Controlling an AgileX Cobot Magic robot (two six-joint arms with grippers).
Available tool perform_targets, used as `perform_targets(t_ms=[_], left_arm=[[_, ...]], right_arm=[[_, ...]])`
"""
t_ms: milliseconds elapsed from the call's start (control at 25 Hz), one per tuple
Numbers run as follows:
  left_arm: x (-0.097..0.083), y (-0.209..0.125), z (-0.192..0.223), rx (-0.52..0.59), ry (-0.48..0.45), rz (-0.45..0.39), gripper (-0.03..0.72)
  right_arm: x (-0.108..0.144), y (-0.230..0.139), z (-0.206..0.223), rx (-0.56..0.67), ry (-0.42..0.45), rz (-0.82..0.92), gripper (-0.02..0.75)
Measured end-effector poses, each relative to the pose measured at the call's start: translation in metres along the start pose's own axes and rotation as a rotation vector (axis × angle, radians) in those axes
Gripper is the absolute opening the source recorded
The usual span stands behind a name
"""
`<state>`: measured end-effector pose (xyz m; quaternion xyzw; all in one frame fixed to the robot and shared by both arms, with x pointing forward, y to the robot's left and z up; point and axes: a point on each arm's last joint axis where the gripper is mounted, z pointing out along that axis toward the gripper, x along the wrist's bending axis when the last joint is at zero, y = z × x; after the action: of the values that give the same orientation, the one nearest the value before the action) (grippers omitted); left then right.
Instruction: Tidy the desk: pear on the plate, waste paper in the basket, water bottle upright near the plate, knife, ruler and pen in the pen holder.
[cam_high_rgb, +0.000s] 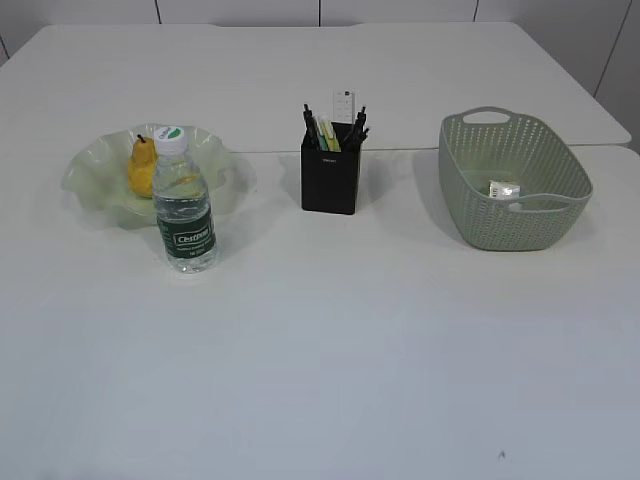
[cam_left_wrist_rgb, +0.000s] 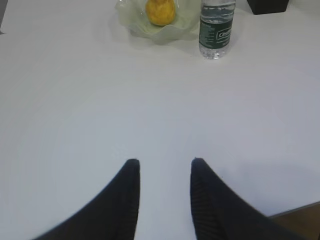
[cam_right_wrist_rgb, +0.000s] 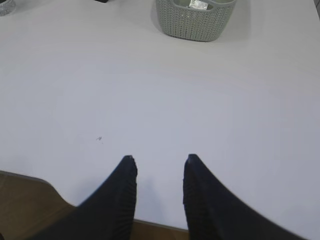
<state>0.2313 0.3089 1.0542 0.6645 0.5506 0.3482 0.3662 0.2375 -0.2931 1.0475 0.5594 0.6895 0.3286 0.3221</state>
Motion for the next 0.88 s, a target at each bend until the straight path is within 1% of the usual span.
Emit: perform_targets(t_ms=[280,440,760,880], left_arm=[[-0.0019,0.0003,0.0,-0.004,-0.017,0.003,0.238],[-0.0022,0.0004,-0.0002,-0.003,0.013,-0.012,0.238],[-0.0032,0.0002,-0.0006,0.001,0.083,-0.054,0.238],[-0.0034,0.0002,-0.0006,0.003,0.102,-0.065,0.238]], right_arm=[[0.0005,-0.0022,-0.003,-0.025,-0.003,-0.002,0.243],[0.0014,-0.0065,-0.0085,-0.072,-0.01,-0.004,0.243],[0.0015,-0.0067,-0.0087,-0.073,-0.011,-0.005,0.244],[0.0018,-0.0065,-0.0086,-0.071,-0.033,0.01,0.243]])
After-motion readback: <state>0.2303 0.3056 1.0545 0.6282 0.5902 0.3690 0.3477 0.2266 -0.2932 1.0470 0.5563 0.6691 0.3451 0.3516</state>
